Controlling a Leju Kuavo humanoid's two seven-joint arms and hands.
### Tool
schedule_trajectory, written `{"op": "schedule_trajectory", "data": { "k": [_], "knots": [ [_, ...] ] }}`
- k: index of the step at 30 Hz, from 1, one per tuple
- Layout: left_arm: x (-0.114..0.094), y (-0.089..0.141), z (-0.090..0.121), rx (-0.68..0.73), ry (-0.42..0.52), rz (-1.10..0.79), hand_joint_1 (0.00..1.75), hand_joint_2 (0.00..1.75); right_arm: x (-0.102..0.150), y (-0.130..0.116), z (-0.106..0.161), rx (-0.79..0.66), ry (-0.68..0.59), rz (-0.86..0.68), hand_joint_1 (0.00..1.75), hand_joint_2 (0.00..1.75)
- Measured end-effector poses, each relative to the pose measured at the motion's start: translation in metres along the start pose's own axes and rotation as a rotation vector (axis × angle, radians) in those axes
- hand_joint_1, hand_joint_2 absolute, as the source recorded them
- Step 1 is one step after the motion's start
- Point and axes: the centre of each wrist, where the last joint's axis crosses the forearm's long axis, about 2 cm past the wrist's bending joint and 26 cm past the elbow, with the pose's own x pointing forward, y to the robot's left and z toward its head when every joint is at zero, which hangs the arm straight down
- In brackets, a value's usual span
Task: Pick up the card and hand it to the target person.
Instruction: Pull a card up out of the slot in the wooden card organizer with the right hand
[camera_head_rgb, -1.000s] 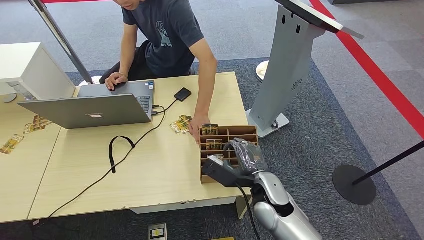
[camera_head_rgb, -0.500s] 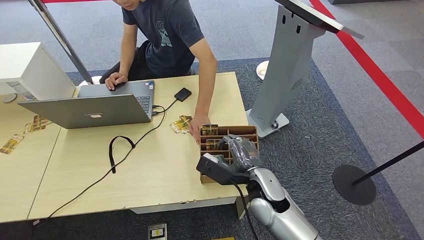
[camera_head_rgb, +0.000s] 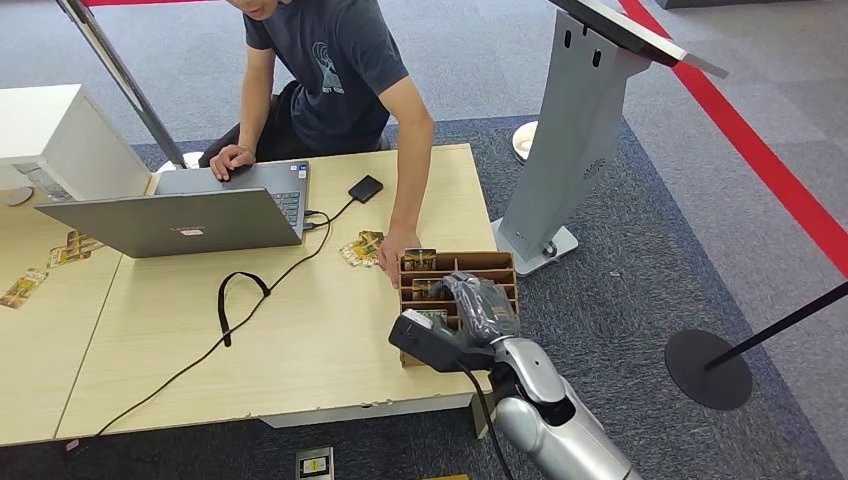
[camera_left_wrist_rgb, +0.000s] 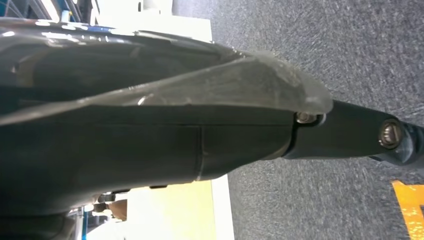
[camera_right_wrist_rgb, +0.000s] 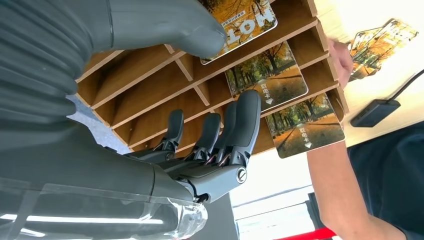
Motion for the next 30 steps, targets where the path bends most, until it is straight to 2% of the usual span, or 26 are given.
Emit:
{"op": "schedule_trajectory", "data": {
  "k": [30],
  "knots": [
    [0.000,0.001,0.000,0.002,0.008,-0.001,0.00,0.00,-0.009,0.013,-0.005,0.058,0.053,0.013,0.89,1.75]
  ]
}}
